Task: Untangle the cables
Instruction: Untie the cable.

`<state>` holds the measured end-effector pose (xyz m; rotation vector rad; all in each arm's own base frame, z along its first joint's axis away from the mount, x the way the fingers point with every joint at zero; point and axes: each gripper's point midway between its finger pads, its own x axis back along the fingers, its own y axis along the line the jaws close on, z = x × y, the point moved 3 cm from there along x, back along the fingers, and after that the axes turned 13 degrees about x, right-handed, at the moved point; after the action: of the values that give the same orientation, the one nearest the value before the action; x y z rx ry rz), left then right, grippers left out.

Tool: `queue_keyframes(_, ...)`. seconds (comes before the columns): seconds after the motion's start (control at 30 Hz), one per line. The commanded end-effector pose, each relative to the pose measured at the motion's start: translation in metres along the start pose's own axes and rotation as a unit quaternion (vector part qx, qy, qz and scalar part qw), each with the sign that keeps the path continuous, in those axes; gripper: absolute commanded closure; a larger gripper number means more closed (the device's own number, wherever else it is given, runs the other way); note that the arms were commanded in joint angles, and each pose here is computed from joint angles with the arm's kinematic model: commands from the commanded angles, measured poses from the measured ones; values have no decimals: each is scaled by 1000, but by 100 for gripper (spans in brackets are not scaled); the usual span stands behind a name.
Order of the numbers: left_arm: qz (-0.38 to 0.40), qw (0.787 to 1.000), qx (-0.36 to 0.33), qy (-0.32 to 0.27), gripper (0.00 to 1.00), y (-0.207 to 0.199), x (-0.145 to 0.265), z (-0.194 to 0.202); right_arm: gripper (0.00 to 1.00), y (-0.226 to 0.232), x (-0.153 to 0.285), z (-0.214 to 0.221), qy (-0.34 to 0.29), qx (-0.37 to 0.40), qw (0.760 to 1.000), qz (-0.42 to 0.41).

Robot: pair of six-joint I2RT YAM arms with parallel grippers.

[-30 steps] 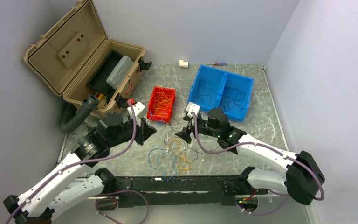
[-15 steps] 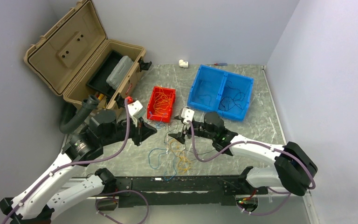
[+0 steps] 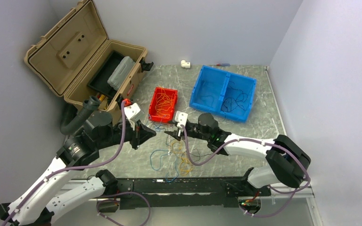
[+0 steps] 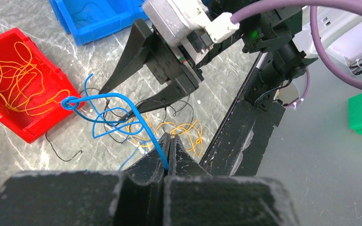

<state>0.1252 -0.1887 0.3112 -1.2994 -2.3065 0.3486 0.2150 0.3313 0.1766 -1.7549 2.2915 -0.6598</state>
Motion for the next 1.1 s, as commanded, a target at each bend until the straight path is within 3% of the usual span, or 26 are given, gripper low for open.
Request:
queue_keyframes(0.0, 11, 1000, -19, -18, 100, -9, 10, -12, 58, -17, -12, -32, -49, 30, 998, 14)
queue_keyframes(0.07, 10, 1000, -21, -20, 100, -9, 10, -12, 72, -18, -12, -31, -48, 28, 998, 19)
queue_keyframes(0.13, 6, 999, -22, -24, 100, -8, 12, -13, 100, -22, -9, -29, -39, 23, 998, 39)
queue_keyframes(0.27, -46, 997, -14, -54, 100, 5, 20, -18, 100, -34, 14, -20, -25, -3, 992, 127)
queue_keyframes(0.43, -191, 975, 19, -111, 100, 44, 42, -24, 100, -48, 63, 13, 53, -53, 962, 261)
queue_keyframes(0.6, -279, 949, 45, -137, 100, 68, 57, -24, 100, -66, 125, 37, 126, -116, 899, 402)
queue_keyframes(0.67, -295, 944, 53, -140, 100, 73, 58, -23, 100, -77, 160, 49, 155, -165, 842, 489)
queue_keyframes(0.73, -302, 941, 56, -140, 100, 75, 57, -22, 100, -85, 203, 68, 193, -226, 757, 581)
queue_keyframes(0.83, -306, 940, 60, -136, 100, 77, 53, -21, 100, -90, 249, 79, 190, -279, 692, 638)
queue_keyframes(0.97, -323, 935, 64, -134, 100, 81, 53, -21, 100, -94, 283, 74, 159, -288, 666, 669)
queue_keyframes(1.03, -329, 932, 70, -135, 100, 83, 53, -22, 100, -96, 296, 71, 169, -288, 644, 688)
queue_keyframes(1.07, -325, 934, 69, -133, 100, 82, 51, -21, 100, -97, 298, 70, 180, -281, 644, 689)
